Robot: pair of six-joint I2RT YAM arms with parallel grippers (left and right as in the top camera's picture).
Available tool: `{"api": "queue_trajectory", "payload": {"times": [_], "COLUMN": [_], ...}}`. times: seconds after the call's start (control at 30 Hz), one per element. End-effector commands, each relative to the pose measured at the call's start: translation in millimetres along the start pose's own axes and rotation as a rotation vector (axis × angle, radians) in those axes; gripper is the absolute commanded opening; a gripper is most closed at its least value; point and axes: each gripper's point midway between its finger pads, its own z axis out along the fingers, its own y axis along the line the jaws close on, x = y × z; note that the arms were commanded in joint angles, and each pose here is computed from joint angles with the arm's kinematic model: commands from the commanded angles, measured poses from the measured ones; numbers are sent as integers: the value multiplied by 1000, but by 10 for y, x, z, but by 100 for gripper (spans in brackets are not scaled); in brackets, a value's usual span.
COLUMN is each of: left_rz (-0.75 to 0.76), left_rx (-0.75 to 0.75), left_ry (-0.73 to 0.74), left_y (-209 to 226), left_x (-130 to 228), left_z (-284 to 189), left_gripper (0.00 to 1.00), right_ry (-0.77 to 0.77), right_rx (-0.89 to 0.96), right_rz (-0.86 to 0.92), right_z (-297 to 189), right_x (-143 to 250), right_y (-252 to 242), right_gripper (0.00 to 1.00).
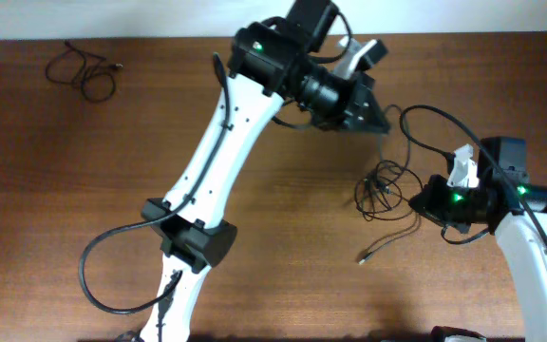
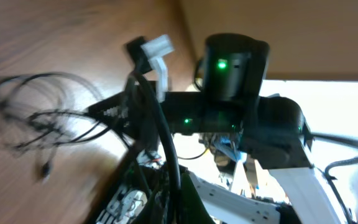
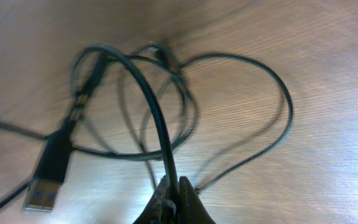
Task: Untangle cables
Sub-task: 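Pull the lifted cable up and left with the left gripper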
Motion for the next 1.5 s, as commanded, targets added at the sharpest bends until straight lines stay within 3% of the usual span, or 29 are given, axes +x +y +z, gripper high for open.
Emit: {"api": "queue_trajectory", "payload": {"times": [0.0, 0.17, 0.43, 0.67, 0.77, 0.97, 1.0, 1.1, 1.13, 1.33, 1.47], "left_rz": [-18, 155, 8, -50, -76, -80, -84, -107, -124, -284, -215], "left_rx": [-5, 267, 216, 156, 153, 100, 72, -109, -188, -583, -593], "left_ry": [-50, -69, -235, -419, -434, -419, -416, -416, -420, -499, -458], "left_y": [94, -195, 274, 575, 614, 666, 704, 943, 1038, 1454, 1324], "left_x": [-89, -115, -261, -249, -218, -226, -228, -221, -208, -92, -107], "left_z": [-256, -639, -1458, -2275, -2364, -2267, -2244, -2191, -2197, -2453, -2262], "left_gripper": [0, 0, 0, 0, 0, 0, 0, 0, 0, 0, 0], "right_ry": [10, 102, 135, 112, 121, 170, 176, 189, 188, 134, 79], "right_rx": [143, 179, 242, 254, 184, -108, -136, -193, -194, -174, -186], "right_rz": [97, 133, 156, 295, 316, 135, 112, 54, 45, 12, -20], "right_z": [111, 328, 428, 320, 312, 316, 307, 238, 210, -65, -222], "right_x": [-60, 8, 29, -29, -43, -32, -21, 23, 30, 2, -1], "right_y": [-257, -382, -539, -765, -712, -240, -195, -87, -74, 21, 103], "right_gripper": [4, 4, 4, 4, 4, 5, 8, 50, 60, 66, 77]}}
